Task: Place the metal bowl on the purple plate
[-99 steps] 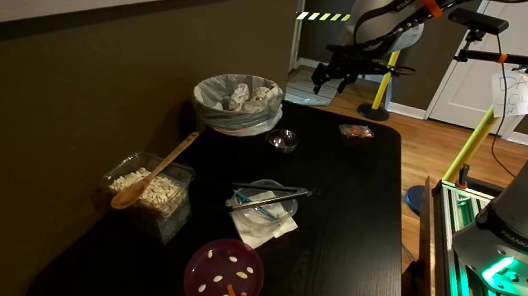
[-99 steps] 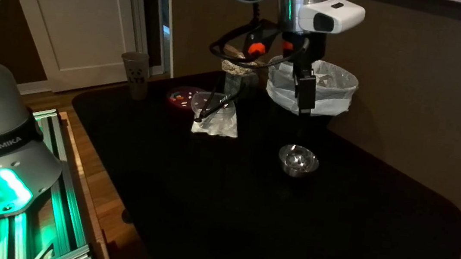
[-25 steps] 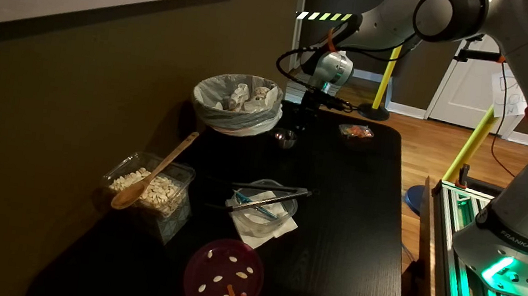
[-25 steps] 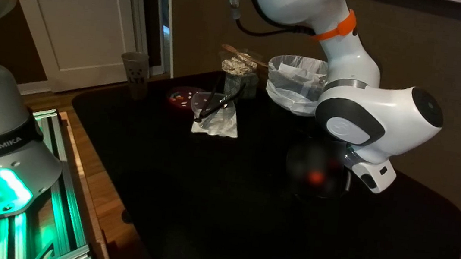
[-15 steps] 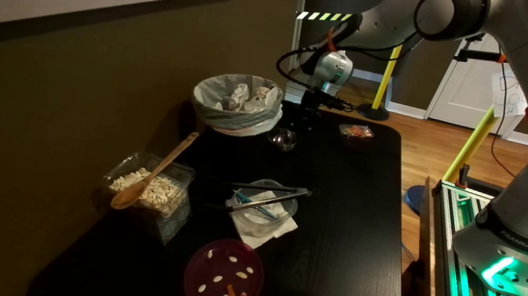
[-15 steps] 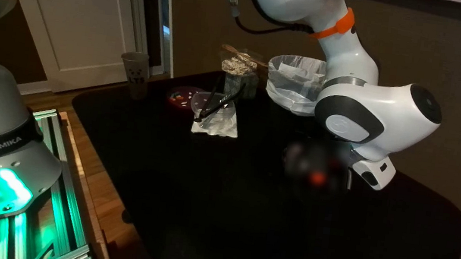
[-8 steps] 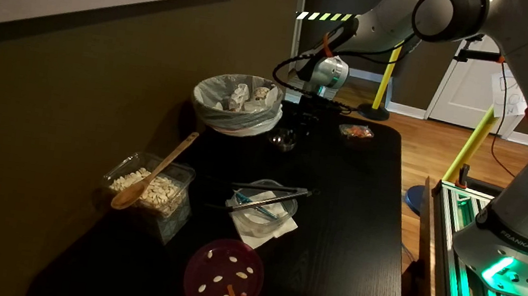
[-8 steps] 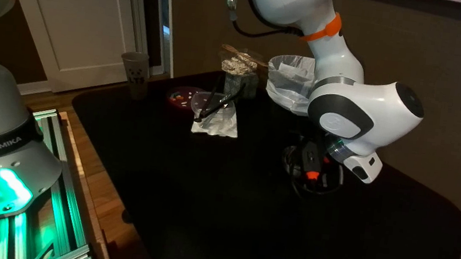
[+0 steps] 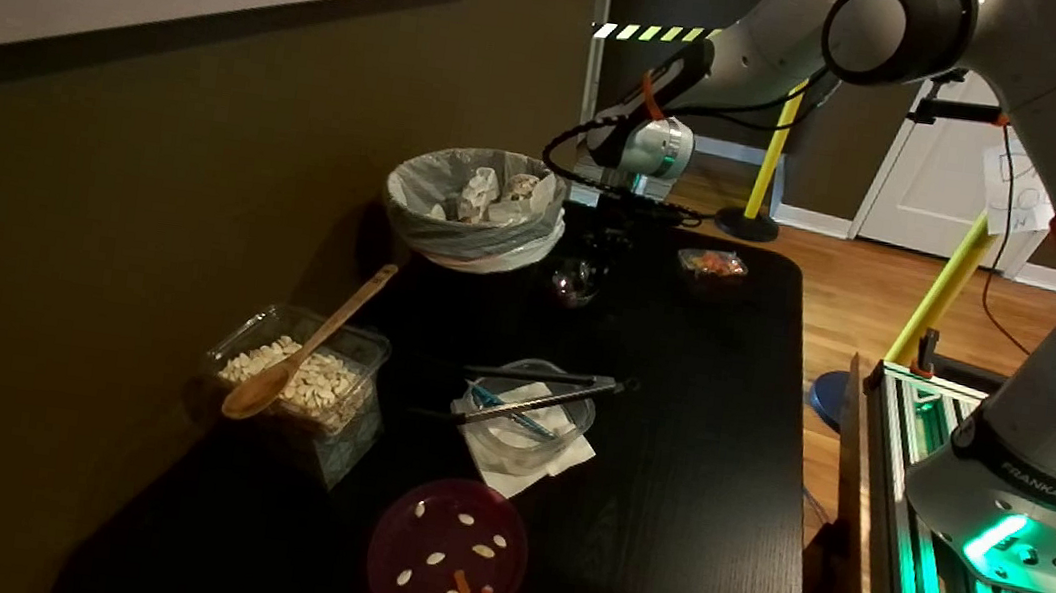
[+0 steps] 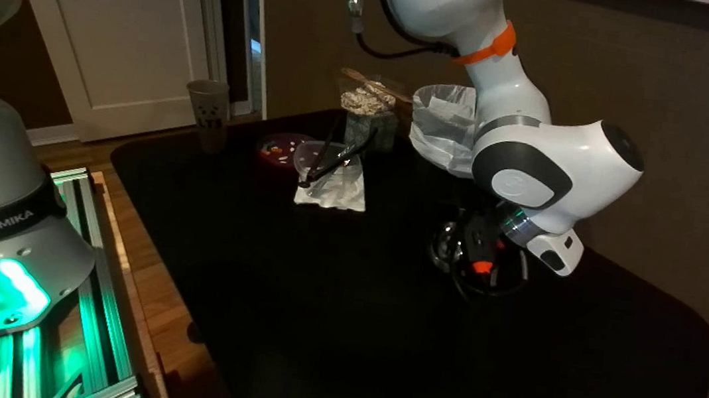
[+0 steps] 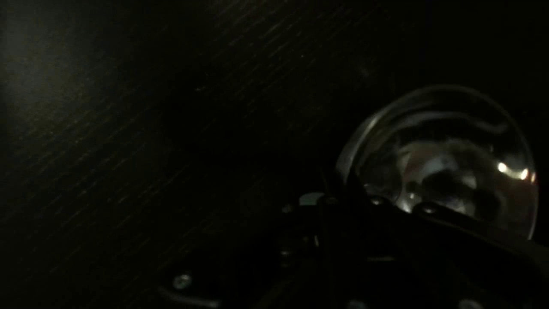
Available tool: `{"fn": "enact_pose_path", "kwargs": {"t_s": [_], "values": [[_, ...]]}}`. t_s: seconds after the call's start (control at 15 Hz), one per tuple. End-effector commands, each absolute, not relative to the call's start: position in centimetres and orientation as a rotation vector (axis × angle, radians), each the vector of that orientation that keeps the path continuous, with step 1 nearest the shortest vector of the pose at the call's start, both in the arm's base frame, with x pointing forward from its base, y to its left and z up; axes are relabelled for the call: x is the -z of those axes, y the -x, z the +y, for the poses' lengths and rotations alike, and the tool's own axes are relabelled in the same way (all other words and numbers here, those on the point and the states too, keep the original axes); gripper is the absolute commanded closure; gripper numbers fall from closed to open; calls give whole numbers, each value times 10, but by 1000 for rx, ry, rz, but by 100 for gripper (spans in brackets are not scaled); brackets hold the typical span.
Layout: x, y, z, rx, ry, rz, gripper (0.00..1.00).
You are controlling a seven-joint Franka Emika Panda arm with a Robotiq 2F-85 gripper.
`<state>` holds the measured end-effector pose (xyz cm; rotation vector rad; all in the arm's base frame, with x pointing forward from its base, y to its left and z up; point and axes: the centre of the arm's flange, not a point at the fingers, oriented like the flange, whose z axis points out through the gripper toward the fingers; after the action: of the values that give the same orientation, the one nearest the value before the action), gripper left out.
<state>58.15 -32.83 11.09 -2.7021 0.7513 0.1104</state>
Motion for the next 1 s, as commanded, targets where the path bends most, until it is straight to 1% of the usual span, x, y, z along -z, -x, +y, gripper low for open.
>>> {"fn": "enact_pose_path", "kwargs": {"t_s": [0.0, 0.13, 0.33, 0.6, 0.73, 0.93], "values": [[-119, -570, -327, -149, 2755, 772, 100], [-128, -560, -335, -149, 2789, 840, 99], [-155, -521, -350, -226, 2859, 789, 99], [-201, -460, -344, -247, 2891, 718, 99], [-218, -438, -328, -307, 2855, 654, 99], [-226, -414, -278, -374, 2820, 554, 99]]}}
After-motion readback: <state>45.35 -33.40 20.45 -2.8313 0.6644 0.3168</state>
